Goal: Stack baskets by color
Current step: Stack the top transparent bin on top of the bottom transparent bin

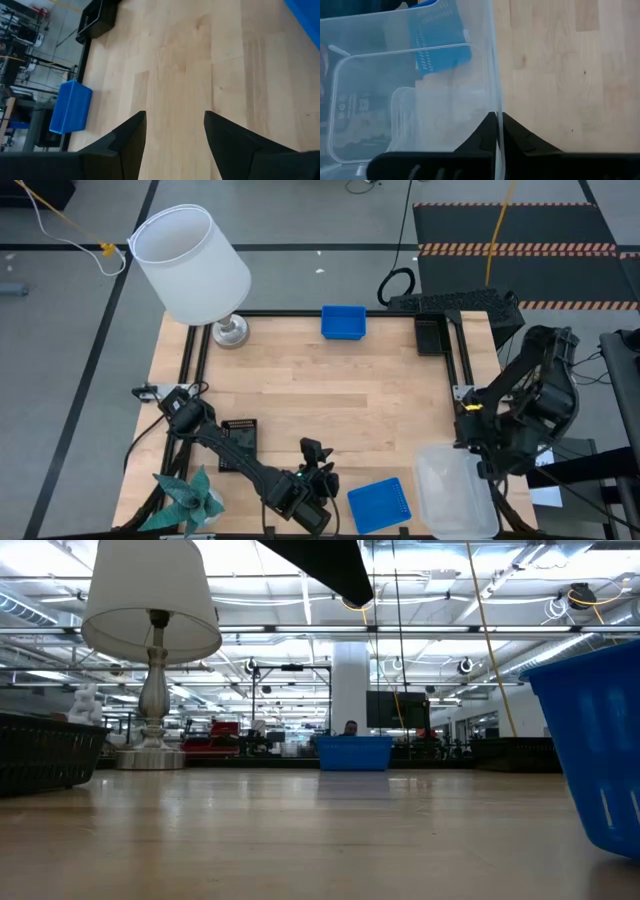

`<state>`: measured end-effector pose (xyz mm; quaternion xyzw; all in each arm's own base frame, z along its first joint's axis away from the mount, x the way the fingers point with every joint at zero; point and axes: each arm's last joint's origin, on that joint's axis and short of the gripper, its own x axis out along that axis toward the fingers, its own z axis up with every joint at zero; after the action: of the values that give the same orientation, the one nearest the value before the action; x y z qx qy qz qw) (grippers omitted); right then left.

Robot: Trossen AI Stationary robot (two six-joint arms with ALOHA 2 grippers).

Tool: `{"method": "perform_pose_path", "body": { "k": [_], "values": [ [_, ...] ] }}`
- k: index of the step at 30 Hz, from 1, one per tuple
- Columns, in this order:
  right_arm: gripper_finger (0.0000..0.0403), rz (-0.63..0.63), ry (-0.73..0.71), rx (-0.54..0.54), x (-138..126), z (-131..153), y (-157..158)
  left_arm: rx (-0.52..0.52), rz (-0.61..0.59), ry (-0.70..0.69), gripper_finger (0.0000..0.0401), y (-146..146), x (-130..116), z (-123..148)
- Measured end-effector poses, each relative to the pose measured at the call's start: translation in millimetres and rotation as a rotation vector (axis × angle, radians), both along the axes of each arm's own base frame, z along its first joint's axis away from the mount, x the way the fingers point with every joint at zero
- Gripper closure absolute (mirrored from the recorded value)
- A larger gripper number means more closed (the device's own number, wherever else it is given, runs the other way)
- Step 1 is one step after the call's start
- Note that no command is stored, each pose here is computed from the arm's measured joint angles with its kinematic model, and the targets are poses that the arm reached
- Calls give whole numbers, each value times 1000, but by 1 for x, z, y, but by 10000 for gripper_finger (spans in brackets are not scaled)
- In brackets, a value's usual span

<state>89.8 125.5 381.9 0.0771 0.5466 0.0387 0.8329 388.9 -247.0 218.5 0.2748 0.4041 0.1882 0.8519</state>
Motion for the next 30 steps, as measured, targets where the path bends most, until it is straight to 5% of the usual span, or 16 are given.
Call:
{"method": "perform_pose_path", "body": {
  "k": [18, 30],
  "values": [
    [401, 17, -4, -52, -10, -6, 14, -18, 10, -8, 199, 0, 0, 0],
    [401, 47, 33, -119, -16, -37, 12, -18, 10, -8, 199, 0, 0, 0]
  ]
}}
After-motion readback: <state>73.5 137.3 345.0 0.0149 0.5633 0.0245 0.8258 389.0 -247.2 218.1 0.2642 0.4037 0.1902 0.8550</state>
